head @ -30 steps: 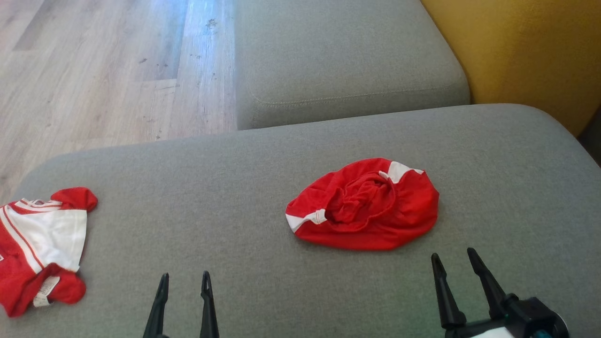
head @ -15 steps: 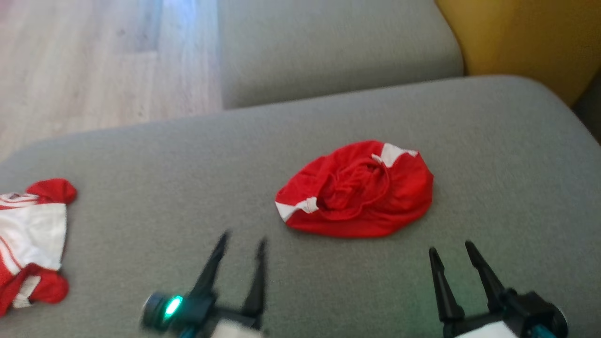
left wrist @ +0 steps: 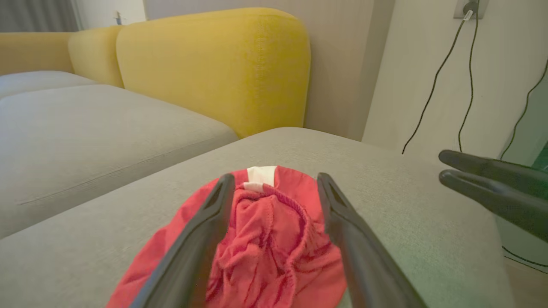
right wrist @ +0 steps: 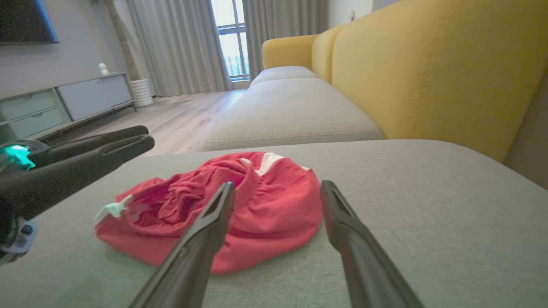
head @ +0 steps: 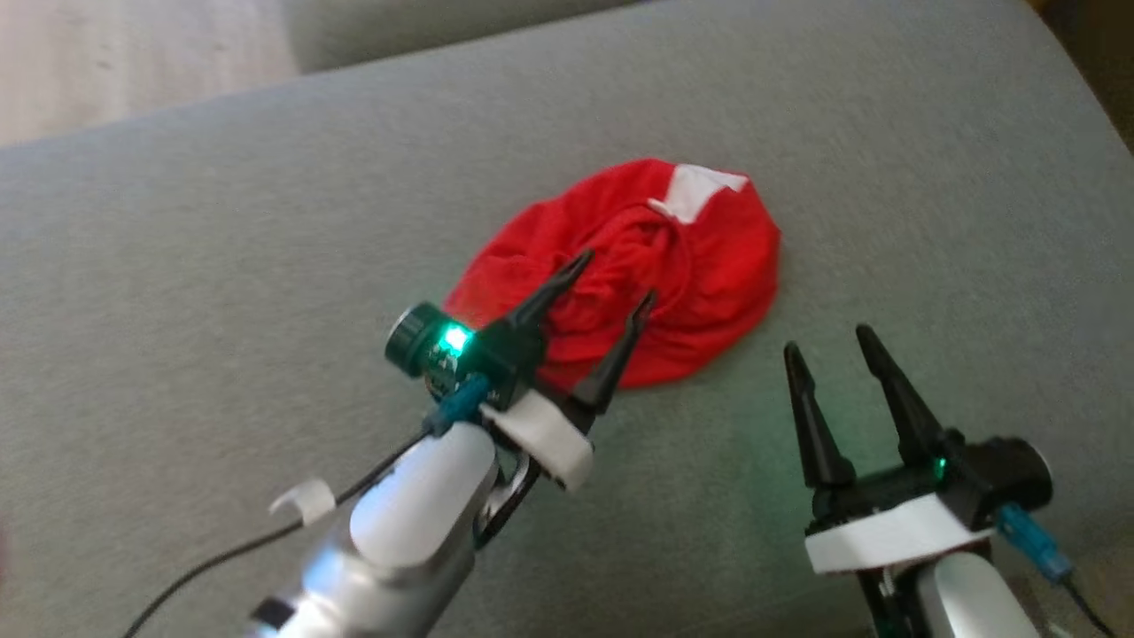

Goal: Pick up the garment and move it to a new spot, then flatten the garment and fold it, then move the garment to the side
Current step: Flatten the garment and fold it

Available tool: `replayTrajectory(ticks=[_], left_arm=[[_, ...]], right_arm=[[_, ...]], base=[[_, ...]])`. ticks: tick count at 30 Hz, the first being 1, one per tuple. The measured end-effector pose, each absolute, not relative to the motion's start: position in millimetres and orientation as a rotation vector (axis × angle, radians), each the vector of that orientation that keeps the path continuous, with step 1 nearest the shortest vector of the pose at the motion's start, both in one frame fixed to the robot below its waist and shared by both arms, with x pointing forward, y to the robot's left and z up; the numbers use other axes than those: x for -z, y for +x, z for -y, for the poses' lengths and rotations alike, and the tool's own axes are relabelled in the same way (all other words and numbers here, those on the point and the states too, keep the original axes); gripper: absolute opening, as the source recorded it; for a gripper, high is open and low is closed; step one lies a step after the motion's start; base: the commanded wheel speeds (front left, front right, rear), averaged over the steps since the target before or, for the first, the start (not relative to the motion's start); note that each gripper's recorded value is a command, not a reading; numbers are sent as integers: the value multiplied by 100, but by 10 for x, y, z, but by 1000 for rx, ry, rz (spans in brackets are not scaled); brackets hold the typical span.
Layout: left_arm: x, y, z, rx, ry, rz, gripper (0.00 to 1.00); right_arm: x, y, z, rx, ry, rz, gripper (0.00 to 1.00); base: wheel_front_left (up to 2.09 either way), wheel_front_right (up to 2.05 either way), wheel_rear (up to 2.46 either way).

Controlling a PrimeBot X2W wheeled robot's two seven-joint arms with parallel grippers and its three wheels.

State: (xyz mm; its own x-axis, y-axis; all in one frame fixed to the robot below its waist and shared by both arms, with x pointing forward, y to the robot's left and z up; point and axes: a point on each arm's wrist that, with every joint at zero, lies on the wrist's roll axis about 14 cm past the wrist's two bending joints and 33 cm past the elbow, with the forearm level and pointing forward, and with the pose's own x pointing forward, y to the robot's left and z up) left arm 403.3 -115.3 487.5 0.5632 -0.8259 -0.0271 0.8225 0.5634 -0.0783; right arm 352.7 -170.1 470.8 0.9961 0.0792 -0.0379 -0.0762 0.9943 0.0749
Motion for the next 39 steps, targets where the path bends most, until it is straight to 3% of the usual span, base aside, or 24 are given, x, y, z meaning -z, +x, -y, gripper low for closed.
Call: replayTrajectory(ticks=[9,18,19,20,21,29,35,39], left_arm=[[-4562,3934,1635,1122,-132,-193,100],[-4102,4033,1744,1084,-30,-415,100],[-4088,4030,1744,1079,-33,-430,65],[-4096,4030,1745,1073,-45,-438,16],[-4119,4040,1744,1063,-63,-439,0],[-4828,4208,1899,1094,-215,-320,0],[-6128,4634,1970,1095,-172,16,0],[-6860,4665,1926,1107,-136,197,0]], right_arm=[[-4542,3476,1985,23,68,-101,100],[-4545,3489,2142,75,50,-106,100],[-4548,3484,2150,77,51,-105,100],[-4558,3480,2156,80,54,-101,100],[-4570,3476,2159,82,58,-97,100],[-4737,3426,2171,85,66,-42,100],[-4824,3240,2138,86,80,-11,100],[-4859,3104,2142,96,86,5,100]], base=[[0,0,0],[0,0,0],[0,0,0],[0,0,0],[0,0,0],[0,0,0],[0,0,0],[0,0,0]])
